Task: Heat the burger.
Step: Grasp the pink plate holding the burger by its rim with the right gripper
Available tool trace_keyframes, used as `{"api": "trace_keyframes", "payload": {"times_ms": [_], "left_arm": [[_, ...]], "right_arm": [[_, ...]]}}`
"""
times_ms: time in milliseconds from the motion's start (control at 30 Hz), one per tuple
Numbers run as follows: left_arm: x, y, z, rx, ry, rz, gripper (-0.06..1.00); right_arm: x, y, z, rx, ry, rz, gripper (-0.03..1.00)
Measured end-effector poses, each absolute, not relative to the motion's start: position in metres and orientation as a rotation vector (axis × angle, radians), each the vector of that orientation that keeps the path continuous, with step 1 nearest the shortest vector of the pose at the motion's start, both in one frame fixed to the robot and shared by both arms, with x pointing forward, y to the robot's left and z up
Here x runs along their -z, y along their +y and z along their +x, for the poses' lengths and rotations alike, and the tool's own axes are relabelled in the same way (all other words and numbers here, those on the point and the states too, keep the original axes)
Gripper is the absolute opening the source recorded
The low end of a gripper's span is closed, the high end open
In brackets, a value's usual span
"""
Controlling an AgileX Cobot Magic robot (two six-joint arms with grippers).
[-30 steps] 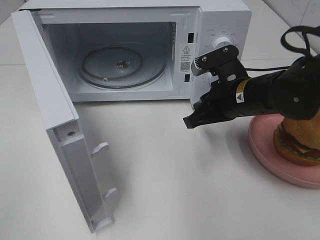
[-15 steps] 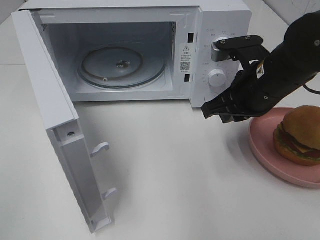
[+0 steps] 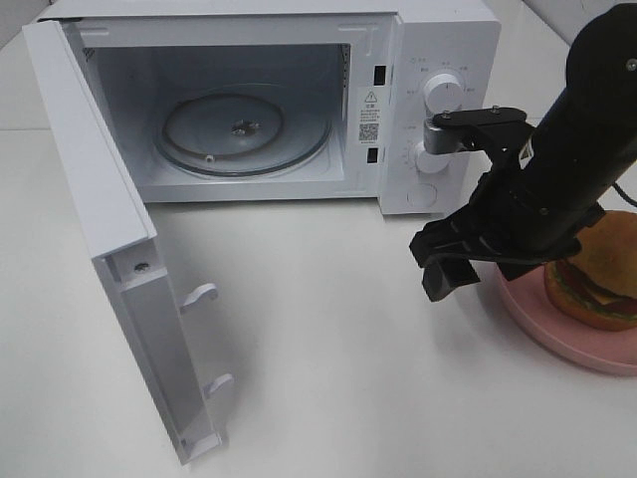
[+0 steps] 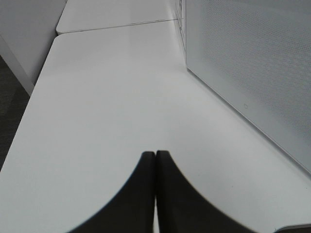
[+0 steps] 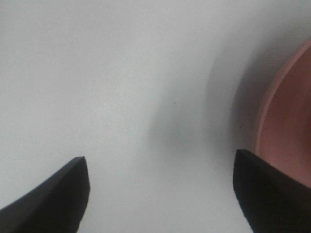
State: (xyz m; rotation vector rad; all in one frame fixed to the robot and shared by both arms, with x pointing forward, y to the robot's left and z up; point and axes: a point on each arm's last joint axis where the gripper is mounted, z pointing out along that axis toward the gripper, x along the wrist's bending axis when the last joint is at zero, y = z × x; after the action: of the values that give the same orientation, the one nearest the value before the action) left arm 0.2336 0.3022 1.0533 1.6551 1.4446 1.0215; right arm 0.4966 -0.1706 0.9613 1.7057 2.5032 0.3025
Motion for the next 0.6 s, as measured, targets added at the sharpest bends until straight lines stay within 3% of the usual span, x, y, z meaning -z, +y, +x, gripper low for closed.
{"api": "trace_keyframes", "payload": {"times_ms": [600], "left_arm": [[-1.053,0.302,0.234,-1.022,1.445,1.655,0.0]], "right_arm": [[-0.952,-0.167,0.534,-0.028,2.45,1.697,0.77]]}}
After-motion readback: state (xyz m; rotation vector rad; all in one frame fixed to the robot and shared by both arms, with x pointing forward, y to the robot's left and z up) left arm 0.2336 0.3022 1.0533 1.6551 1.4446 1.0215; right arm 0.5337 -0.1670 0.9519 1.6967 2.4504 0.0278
